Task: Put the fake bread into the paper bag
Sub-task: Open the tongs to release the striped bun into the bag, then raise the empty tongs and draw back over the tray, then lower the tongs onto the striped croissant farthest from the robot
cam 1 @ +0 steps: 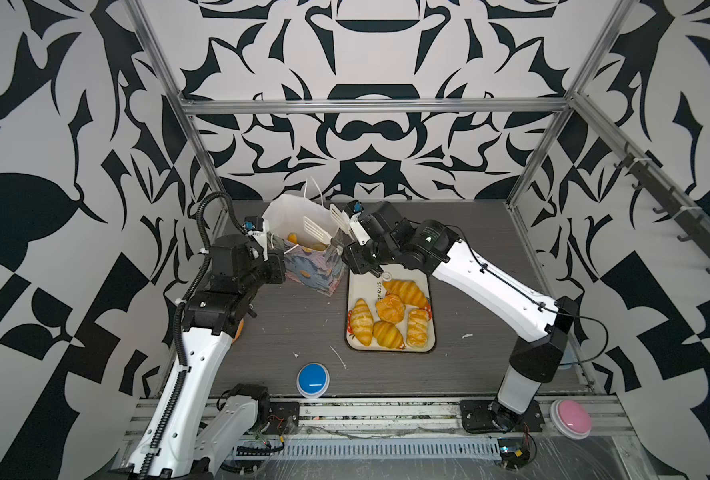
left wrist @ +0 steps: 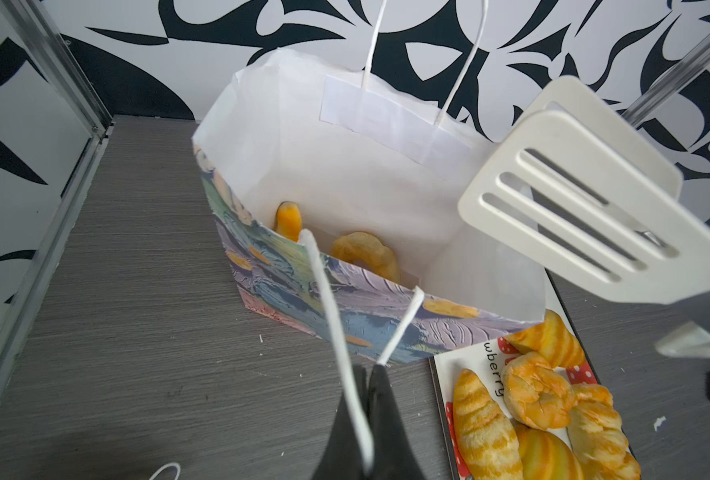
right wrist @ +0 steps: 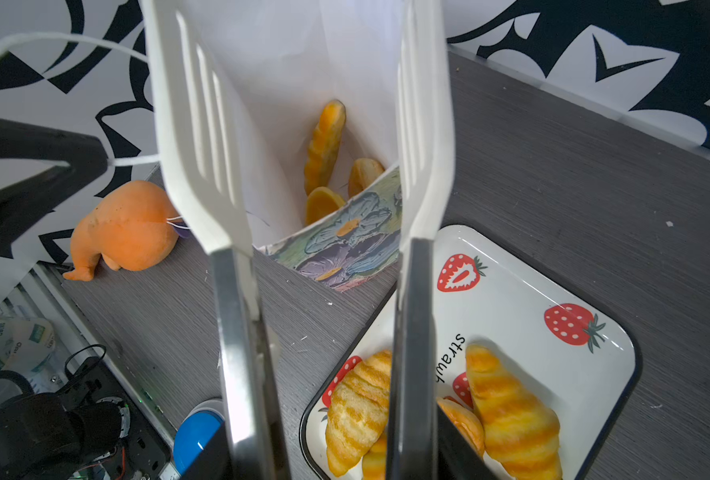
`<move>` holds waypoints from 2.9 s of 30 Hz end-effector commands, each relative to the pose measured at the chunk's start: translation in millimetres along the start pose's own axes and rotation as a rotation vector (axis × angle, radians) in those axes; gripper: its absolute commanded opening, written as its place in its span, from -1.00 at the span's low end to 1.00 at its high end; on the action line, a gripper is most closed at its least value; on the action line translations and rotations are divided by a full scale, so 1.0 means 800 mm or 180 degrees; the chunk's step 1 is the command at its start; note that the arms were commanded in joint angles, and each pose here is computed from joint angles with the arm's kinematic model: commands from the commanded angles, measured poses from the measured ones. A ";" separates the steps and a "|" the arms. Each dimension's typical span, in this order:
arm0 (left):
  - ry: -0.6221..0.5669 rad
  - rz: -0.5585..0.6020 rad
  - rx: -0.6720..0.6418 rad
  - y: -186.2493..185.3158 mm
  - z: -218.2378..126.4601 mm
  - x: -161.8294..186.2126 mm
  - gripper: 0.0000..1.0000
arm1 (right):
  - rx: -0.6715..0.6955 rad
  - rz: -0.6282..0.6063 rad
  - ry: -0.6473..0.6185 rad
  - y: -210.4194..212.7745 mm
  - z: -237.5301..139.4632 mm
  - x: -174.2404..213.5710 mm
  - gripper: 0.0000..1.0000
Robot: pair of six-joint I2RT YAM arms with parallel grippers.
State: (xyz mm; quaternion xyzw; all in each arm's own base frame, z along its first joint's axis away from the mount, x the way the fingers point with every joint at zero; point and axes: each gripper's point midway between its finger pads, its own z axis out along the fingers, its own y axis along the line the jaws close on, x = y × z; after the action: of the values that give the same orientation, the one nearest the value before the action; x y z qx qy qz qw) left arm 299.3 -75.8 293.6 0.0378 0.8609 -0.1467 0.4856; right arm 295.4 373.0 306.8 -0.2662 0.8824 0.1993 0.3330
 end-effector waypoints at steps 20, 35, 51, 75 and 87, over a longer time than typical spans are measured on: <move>0.0108 -0.0023 -0.0048 0.002 -0.005 0.008 -0.97 | 0.0579 0.0154 -0.0372 -0.087 -0.104 0.039 0.08; 0.0113 -0.0017 0.0014 -0.002 -0.006 0.012 -0.96 | 0.0967 0.0582 0.0272 -0.166 -0.092 0.168 0.08; 0.0124 -0.0025 0.0043 -0.003 -0.006 0.014 -0.96 | 0.1026 0.0829 0.0670 -0.188 -0.075 0.242 0.08; 0.0118 -0.0020 0.0049 -0.004 -0.007 0.016 -0.96 | 0.0864 0.1069 0.0931 -0.199 -0.022 0.281 0.08; 0.0128 -0.0018 0.0033 -0.003 -0.007 0.016 -0.95 | 0.0803 0.1110 0.1003 -0.203 -0.009 0.287 0.08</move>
State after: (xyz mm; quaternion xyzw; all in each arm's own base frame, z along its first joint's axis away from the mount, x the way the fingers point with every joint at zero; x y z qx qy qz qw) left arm 292.7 -75.5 289.3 0.0370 0.8665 -0.1480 0.4752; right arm 238.4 161.2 120.8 -0.0904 0.9775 0.0878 0.1691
